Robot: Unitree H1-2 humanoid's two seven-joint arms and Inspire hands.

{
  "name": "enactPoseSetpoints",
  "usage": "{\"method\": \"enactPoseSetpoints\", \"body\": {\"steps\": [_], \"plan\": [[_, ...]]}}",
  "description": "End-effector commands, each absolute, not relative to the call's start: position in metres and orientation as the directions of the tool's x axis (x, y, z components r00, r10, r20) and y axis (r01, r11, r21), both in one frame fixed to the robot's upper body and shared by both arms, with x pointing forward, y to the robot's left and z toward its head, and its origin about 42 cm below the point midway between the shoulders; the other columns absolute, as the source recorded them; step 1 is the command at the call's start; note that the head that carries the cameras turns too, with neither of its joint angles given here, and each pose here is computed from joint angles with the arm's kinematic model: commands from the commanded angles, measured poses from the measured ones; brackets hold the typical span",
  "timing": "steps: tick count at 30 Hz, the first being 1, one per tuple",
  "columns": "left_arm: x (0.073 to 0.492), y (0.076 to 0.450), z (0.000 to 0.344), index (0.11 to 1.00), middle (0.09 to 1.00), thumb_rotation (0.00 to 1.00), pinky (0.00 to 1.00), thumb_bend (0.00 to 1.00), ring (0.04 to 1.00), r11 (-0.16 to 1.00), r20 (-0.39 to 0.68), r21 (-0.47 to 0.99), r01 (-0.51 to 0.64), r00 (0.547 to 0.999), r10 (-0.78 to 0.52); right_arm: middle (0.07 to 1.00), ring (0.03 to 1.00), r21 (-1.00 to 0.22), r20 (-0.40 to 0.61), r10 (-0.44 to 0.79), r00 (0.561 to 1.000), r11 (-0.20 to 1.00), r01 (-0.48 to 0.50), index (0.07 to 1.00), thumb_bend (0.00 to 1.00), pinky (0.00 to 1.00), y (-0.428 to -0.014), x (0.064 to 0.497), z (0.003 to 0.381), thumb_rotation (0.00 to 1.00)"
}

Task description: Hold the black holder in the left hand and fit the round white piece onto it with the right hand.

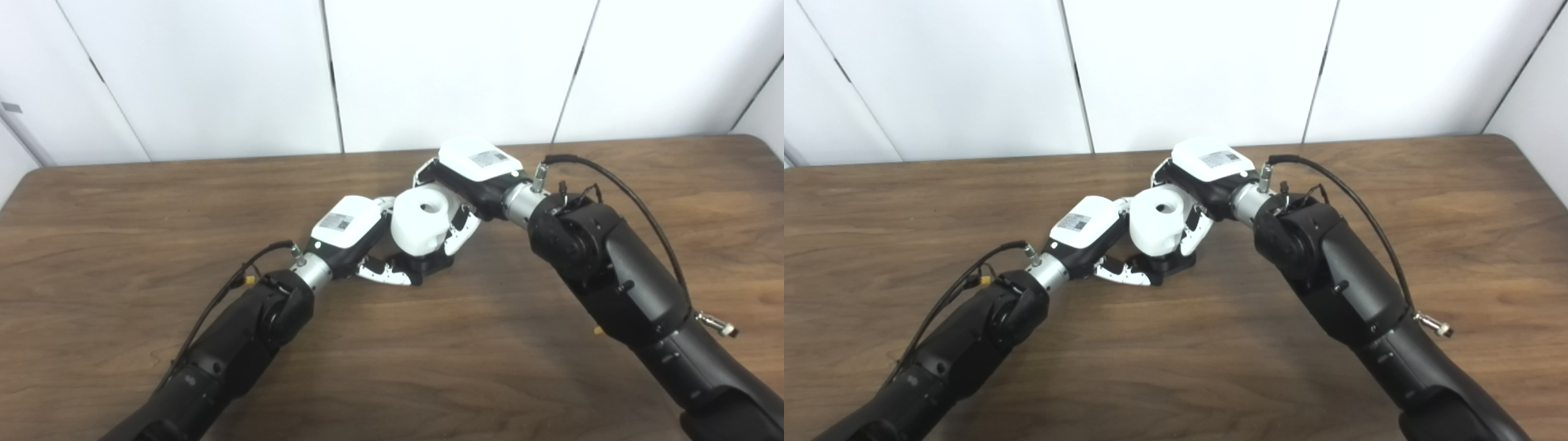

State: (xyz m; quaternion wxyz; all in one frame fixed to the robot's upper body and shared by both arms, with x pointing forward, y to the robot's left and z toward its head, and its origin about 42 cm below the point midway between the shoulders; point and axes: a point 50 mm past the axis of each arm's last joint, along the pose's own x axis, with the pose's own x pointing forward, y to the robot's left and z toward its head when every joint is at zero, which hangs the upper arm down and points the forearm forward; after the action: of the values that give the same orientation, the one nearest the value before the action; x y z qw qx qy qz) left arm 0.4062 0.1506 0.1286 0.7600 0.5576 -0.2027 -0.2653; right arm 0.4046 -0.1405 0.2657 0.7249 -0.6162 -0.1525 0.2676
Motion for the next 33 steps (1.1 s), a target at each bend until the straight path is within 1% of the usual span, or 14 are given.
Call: {"method": "enactPoseSetpoints", "body": {"steps": [1, 8, 18, 27, 33], "plan": [[0.391, 0.158, 0.089, 0.479, 0.843, 0.07, 0.69, 0.52, 0.876, 0.103, -0.213, 0.936, 0.337, 0.773, -0.598, 0.728, 0.763, -0.977, -0.122, 0.667, 0.735, 0.05, -0.207, 0.485, 0.52, 0.76, -0.116, 0.397, 0.268, 0.14], [0.392, 0.159, 0.089, 0.479, 0.845, 0.07, 0.7, 0.52, 0.876, 0.106, -0.212, 0.935, 0.339, 0.771, -0.6, 0.728, 0.77, -0.976, -0.124, 0.679, 0.723, 0.047, -0.211, 0.484, 0.52, 0.76, -0.115, 0.397, 0.266, 0.15], [0.392, 0.159, 0.09, 0.479, 0.847, 0.07, 0.7, 0.52, 0.88, 0.096, -0.215, 0.937, 0.336, 0.771, -0.599, 0.731, 0.773, -0.977, -0.13, 0.682, 0.72, 0.037, -0.212, 0.484, 0.52, 0.77, -0.113, 0.396, 0.267, 0.15], [0.391, 0.159, 0.09, 0.479, 0.842, 0.08, 0.68, 0.52, 0.879, 0.098, -0.213, 0.937, 0.335, 0.771, -0.6, 0.728, 0.762, -0.975, -0.144, 0.681, 0.718, 0.026, -0.22, 0.484, 0.52, 0.73, -0.115, 0.397, 0.262, 0.15], [0.391, 0.16, 0.091, 0.479, 0.843, 0.08, 0.69, 0.52, 0.883, 0.103, -0.213, 0.936, 0.337, 0.773, -0.598, 0.726, 0.756, -0.974, -0.171, 0.674, 0.719, -0.006, -0.225, 0.484, 0.52, 0.73, -0.118, 0.399, 0.257, 0.15]]}}
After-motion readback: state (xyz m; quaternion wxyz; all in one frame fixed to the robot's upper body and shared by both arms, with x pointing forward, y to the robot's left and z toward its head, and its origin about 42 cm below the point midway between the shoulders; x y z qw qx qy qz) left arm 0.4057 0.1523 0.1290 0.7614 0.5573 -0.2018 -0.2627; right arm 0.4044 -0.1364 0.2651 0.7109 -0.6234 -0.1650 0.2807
